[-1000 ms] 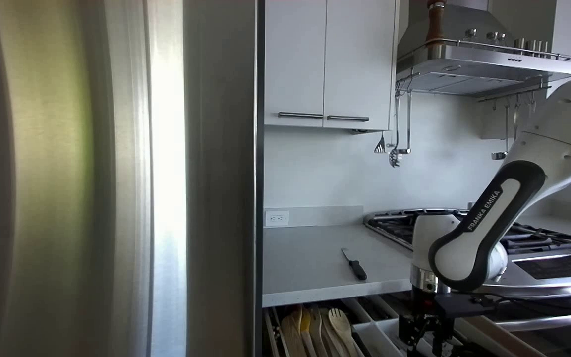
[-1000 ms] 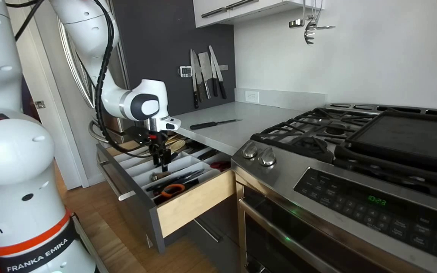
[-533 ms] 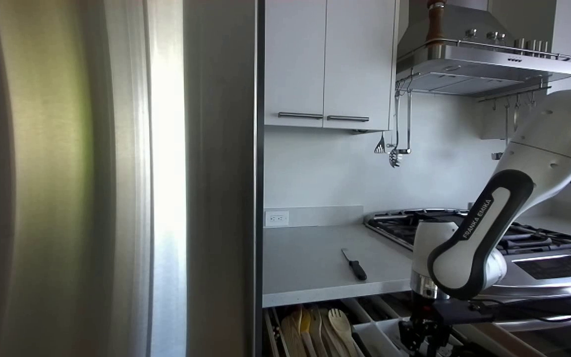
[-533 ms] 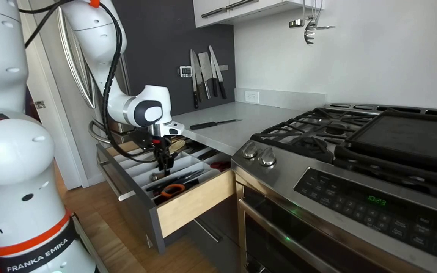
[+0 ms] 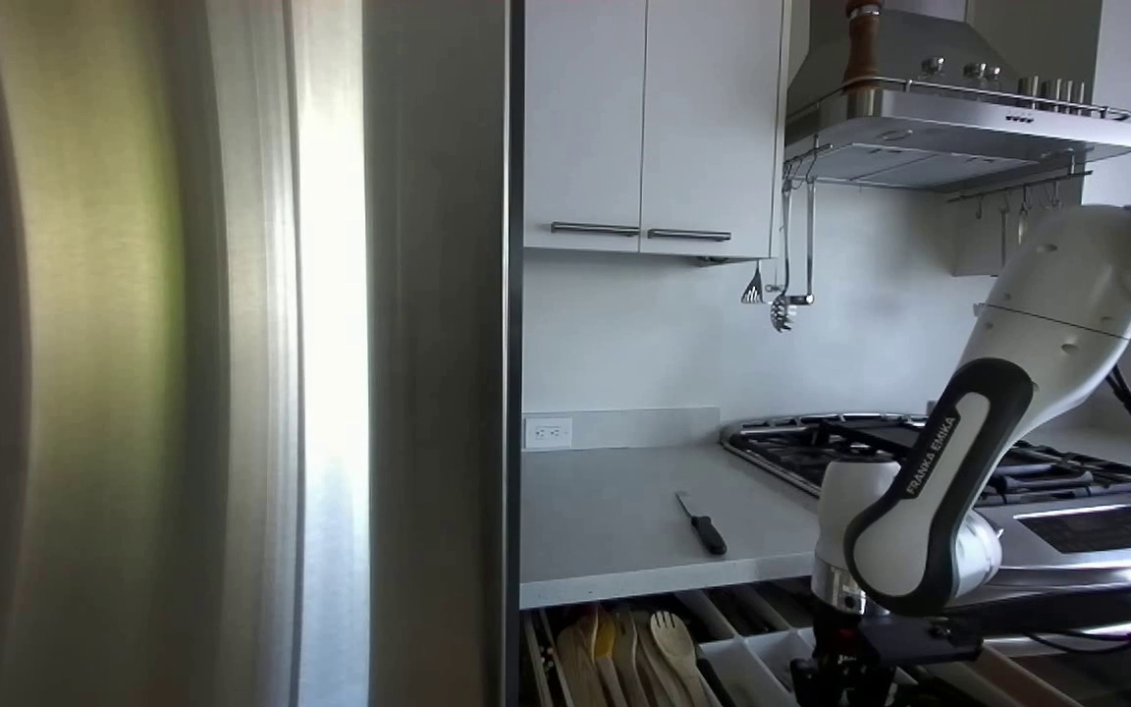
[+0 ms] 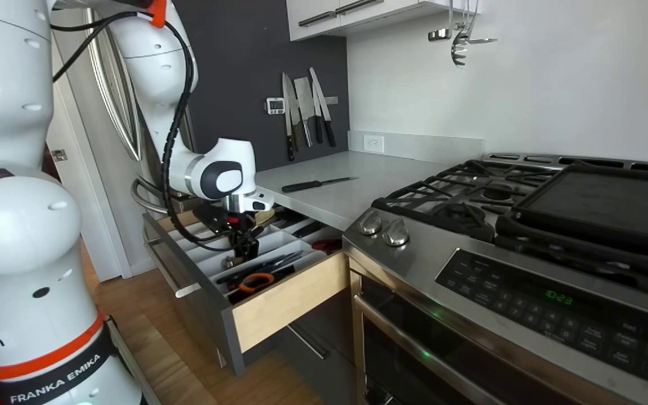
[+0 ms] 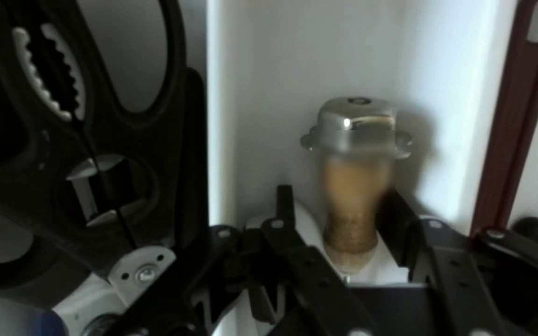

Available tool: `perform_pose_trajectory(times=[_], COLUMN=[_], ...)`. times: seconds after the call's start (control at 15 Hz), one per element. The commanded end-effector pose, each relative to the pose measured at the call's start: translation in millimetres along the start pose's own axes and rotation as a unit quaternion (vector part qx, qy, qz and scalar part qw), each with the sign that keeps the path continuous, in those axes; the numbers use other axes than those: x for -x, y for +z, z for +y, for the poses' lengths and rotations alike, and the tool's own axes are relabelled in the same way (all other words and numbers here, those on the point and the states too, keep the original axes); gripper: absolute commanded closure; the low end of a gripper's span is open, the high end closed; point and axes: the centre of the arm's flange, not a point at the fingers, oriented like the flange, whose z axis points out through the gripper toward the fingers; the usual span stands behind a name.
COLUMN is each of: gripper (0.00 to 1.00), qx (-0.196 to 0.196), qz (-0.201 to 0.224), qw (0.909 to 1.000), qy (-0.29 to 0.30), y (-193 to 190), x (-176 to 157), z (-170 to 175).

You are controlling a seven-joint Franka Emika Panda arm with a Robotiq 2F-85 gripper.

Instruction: Move the skewer from the drawer to the countertop

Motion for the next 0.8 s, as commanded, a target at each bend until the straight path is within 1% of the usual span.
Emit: perform_pose_trajectory(times=[0.0,0.13,0.2,0.27,0.4,0.53,0.73], gripper=[0.75,0.91,0.97,0.93,0.93,0.93,0.93], qx=[-0.006,-0.006,-0.006,-0.004,0.0,0.006,0.023], qz=[0.001,0.006,0.01,0.013,0.021,0.022,0.006], qw=[0.9999,0.9998,0.9998,0.9997,0.9994,0.9992,0.9992], qy=[-0.009,-0.015,-0.019,-0.021,-0.028,-0.032,-0.031], y=[11.9,3.5,-3.6,-9.3,-25.2,-42.8,-66.4], x=[-2.2,-0.5,1.2,2.4,5.1,7.4,10.3], z=[-0.4,-4.2,-6.7,-8.9,-15.2,-21.9,-24.2])
